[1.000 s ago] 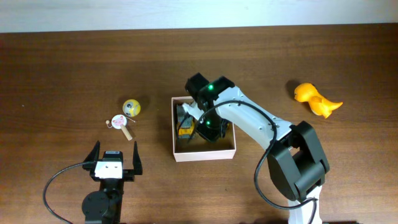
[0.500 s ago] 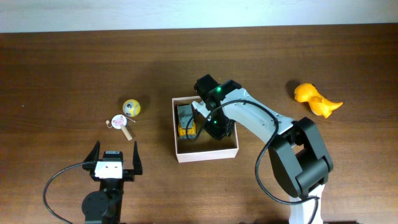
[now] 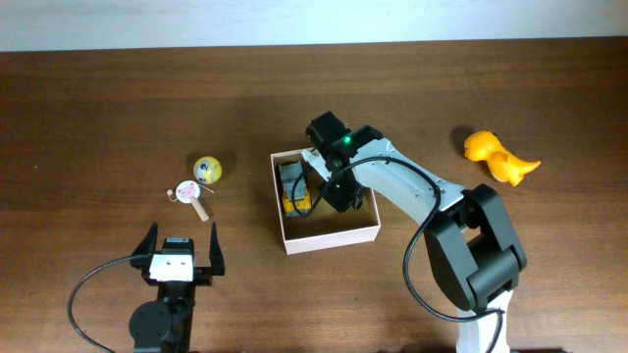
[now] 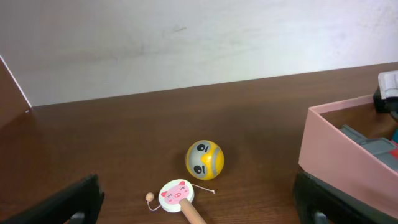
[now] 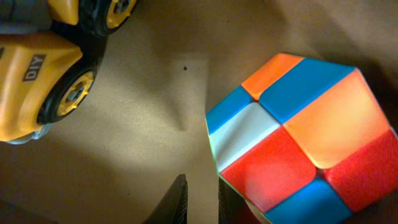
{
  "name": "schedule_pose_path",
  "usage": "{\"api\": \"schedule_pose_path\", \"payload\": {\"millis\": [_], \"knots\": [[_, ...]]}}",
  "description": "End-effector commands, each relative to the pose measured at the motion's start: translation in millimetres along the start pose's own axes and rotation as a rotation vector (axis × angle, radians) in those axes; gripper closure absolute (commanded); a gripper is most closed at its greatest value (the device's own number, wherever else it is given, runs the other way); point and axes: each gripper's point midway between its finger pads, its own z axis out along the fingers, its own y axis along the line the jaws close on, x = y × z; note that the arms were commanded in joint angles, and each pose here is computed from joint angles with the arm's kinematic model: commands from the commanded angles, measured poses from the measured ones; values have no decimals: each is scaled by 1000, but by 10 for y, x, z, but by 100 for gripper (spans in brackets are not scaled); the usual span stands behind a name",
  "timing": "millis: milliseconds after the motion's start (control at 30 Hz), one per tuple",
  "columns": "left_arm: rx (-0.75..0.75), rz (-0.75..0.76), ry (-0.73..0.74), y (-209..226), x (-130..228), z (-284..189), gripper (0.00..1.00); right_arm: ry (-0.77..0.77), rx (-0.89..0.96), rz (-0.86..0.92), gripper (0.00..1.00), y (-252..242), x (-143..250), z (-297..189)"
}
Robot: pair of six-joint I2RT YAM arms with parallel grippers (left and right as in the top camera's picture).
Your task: Pack container
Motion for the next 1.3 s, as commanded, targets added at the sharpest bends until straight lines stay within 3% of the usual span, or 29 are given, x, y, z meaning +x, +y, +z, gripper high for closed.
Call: {"api": "schedule_pose_path", "payload": {"millis": [0,233,367,700,1267], "knots": [[16,16,-2,-31,9,-1,1,-3,30,15,87,-75,13,-36],[16,16,-2,-31,9,-1,1,8,-188,-3,87,366,59,-69],[16,16,-2,-31,9,-1,1,-7,-206,-49,87,553,3,-82],[16,16,-2,-31,9,-1,1,-133,-102,-94,87,479,-332,-80],[15,16,-1,-30,9,-1,1,-149,59,-82,87,198,-403,-81]]}}
